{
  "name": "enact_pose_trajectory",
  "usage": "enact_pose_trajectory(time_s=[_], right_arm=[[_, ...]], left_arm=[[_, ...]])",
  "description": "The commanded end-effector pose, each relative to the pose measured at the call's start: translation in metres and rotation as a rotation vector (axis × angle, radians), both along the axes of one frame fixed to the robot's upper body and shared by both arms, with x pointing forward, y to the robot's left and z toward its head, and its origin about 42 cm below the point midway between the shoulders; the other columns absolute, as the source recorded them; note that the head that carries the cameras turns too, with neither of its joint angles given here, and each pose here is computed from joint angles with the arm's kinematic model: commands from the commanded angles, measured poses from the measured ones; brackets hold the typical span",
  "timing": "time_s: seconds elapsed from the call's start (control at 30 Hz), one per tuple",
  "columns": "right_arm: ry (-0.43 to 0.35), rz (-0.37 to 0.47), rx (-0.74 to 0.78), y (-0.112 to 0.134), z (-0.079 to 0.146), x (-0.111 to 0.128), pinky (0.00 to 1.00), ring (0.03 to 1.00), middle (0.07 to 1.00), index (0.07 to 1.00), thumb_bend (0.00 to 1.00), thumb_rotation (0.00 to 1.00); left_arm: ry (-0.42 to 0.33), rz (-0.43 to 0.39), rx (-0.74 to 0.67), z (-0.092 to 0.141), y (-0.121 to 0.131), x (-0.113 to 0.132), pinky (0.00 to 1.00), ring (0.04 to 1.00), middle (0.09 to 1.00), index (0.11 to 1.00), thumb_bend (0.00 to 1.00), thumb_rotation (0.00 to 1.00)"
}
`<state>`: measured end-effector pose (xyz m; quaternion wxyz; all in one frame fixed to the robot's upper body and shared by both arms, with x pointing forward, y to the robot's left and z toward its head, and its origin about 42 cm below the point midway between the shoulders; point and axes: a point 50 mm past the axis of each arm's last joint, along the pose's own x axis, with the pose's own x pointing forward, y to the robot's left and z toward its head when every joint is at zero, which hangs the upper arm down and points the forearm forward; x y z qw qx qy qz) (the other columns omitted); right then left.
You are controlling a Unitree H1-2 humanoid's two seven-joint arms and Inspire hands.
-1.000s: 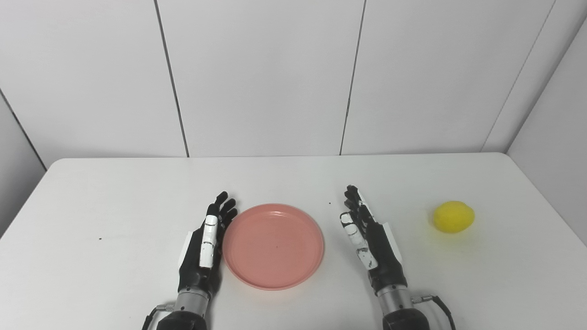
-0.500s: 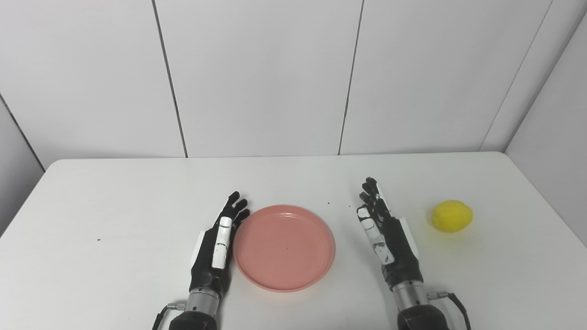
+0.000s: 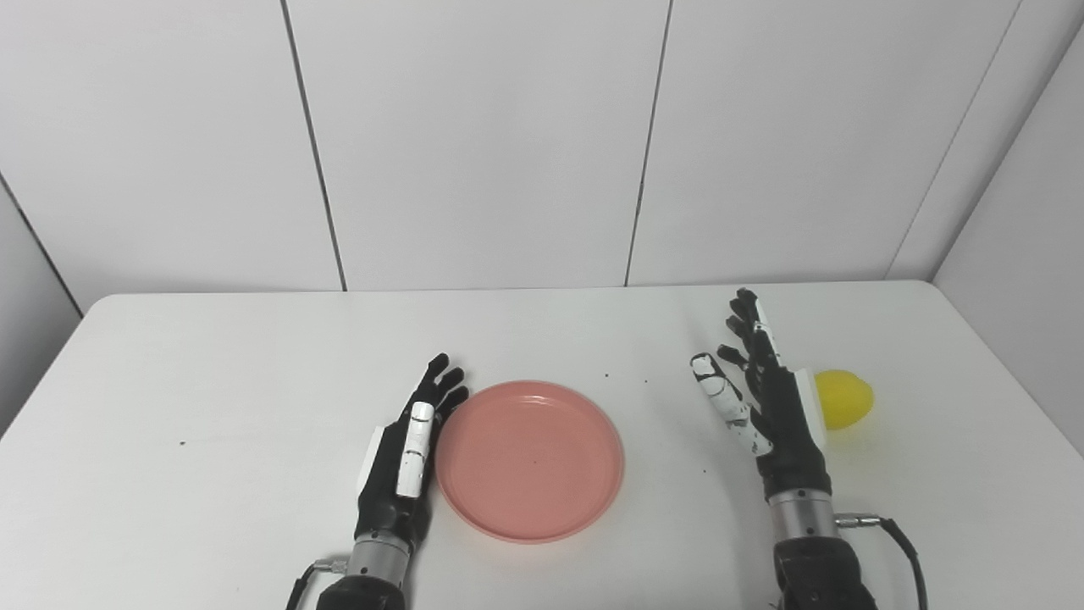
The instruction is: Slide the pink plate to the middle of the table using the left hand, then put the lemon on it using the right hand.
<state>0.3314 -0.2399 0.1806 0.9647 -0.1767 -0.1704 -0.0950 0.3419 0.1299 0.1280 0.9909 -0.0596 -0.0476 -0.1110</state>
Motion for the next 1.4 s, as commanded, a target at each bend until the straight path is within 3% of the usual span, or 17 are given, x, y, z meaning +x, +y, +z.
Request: enact_pose_trajectory(time_s=[0.0,0.13,0.23,0.77,1.07,1.2,1.37], right_arm=[[-0.108,-0.052,-0.063,-0.010,0.024,0.007,0.93,0.952,0.942,0.962,0.74,0.64],[-0.098,-0.141,-0.160,-0.021,0.029,0.010,0.94,0.956,0.947,0.965,0.76,0.58],[-0.101,-0.195,-0.222,-0.027,0.032,0.011,0.90,0.936,0.941,0.957,0.78,0.53],[-0.094,-0.346,-0.338,-0.061,0.035,0.018,0.81,0.899,0.932,0.939,0.82,0.47],[0.054,-0.444,-0.458,-0.084,0.028,0.025,0.77,0.878,0.915,0.932,0.89,0.49],[0.122,-0.461,-0.473,-0.090,0.027,0.026,0.76,0.870,0.897,0.919,0.91,0.40],[0.179,-0.476,-0.493,-0.096,0.027,0.027,0.76,0.874,0.898,0.915,0.92,0.37]], left_arm=[[-0.090,-0.017,-0.005,0.019,-0.003,0.010,0.91,0.901,0.916,0.915,0.65,1.00],[-0.097,-0.016,0.007,0.019,0.003,0.011,0.93,0.911,0.923,0.925,0.64,1.00],[-0.106,-0.015,0.020,0.021,0.006,0.012,0.95,0.918,0.927,0.932,0.64,1.00],[-0.115,-0.002,-0.003,0.035,0.017,0.016,1.00,0.948,0.944,0.943,0.64,1.00],[-0.114,-0.011,-0.002,0.034,0.019,0.020,0.98,0.944,0.940,0.941,0.62,1.00],[-0.110,-0.016,-0.009,0.034,0.018,0.020,0.99,0.945,0.942,0.941,0.62,1.00],[-0.109,-0.019,-0.012,0.034,0.017,0.020,0.99,0.940,0.938,0.940,0.62,1.00]])
